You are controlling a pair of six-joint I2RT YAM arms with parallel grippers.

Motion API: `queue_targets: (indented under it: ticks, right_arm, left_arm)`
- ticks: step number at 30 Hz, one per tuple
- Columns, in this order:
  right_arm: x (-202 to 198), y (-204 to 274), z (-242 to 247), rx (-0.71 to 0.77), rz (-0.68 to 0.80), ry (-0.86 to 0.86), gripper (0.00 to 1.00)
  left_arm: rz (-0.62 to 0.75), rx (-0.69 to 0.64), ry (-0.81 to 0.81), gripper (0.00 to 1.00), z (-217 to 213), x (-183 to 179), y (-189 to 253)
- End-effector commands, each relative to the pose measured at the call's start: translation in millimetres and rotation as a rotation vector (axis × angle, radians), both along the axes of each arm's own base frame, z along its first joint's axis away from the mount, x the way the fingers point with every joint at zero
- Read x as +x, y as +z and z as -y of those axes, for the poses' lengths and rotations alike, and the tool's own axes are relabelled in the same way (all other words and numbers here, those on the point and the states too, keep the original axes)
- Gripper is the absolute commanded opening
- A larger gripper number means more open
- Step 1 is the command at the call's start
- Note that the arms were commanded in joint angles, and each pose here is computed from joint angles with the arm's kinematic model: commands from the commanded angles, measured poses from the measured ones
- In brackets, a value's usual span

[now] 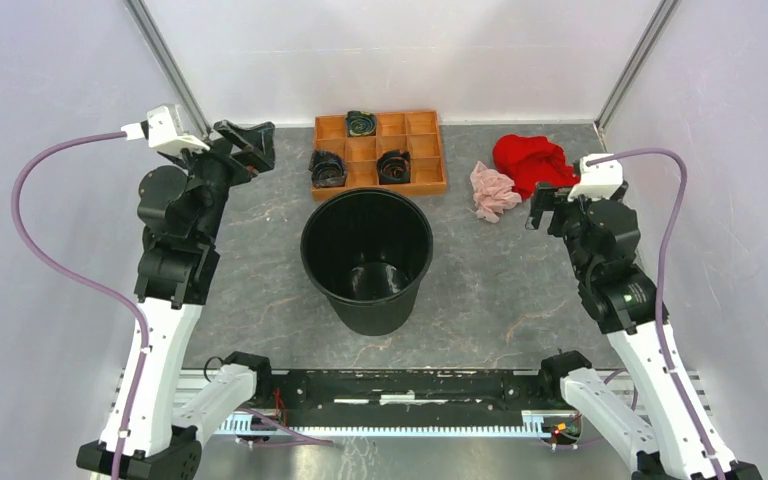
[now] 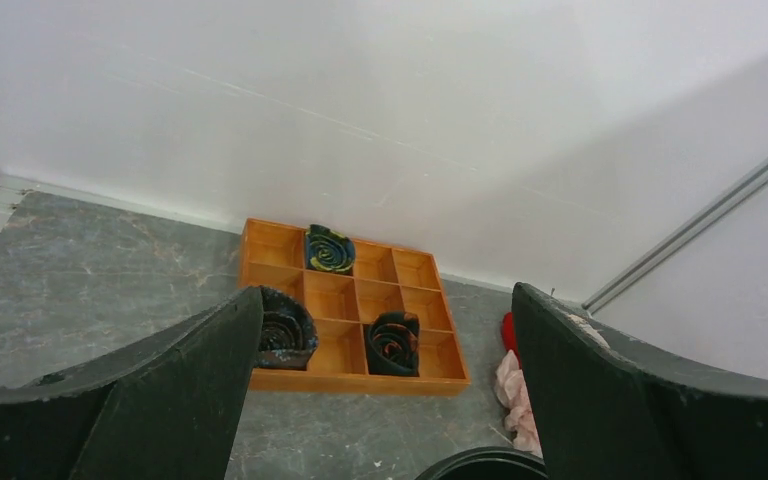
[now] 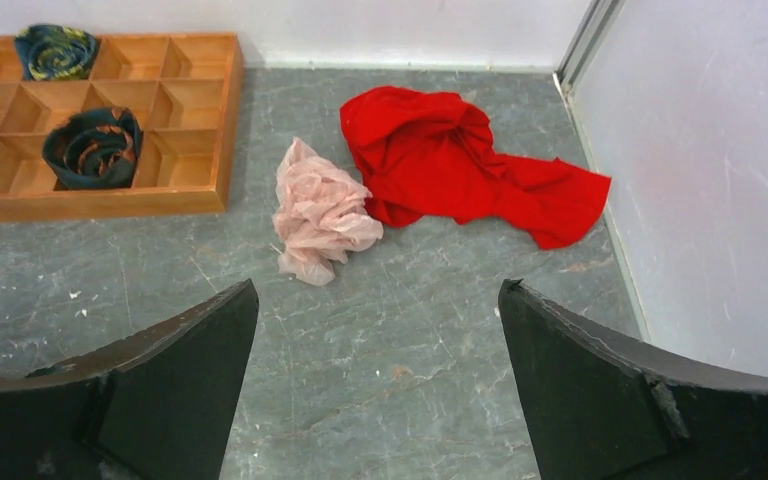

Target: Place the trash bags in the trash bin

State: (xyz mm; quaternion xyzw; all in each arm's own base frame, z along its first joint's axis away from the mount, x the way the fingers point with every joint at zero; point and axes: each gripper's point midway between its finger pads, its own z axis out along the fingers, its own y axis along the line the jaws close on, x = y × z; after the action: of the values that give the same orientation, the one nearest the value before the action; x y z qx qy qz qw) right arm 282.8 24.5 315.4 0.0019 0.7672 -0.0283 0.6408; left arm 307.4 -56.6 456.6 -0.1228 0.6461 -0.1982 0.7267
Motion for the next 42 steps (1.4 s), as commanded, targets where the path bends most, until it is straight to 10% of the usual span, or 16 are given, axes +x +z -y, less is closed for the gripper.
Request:
queue_targets:
  ticks: [1, 35, 42]
  right_arm:
    - [11.2, -14.6, -0.9, 0.025, -0.024, -0.018, 0.98]
    - [182.4, -220.0, -29.1, 0.180, -0.388, 0.051, 0.98]
    - [186.5, -242.3, -48.8, 0.209, -0.443, 0.168, 0.73]
  left_arm:
    - [0.054, 0.060, 0.063, 1.00, -11.6, 9.3, 7.5]
    - [0.089, 0.122, 0.049, 1.00, -3.0, 11.6, -1.2]
    - [0.086, 0.120, 0.022, 1.00, 3.0, 14.7, -3.9]
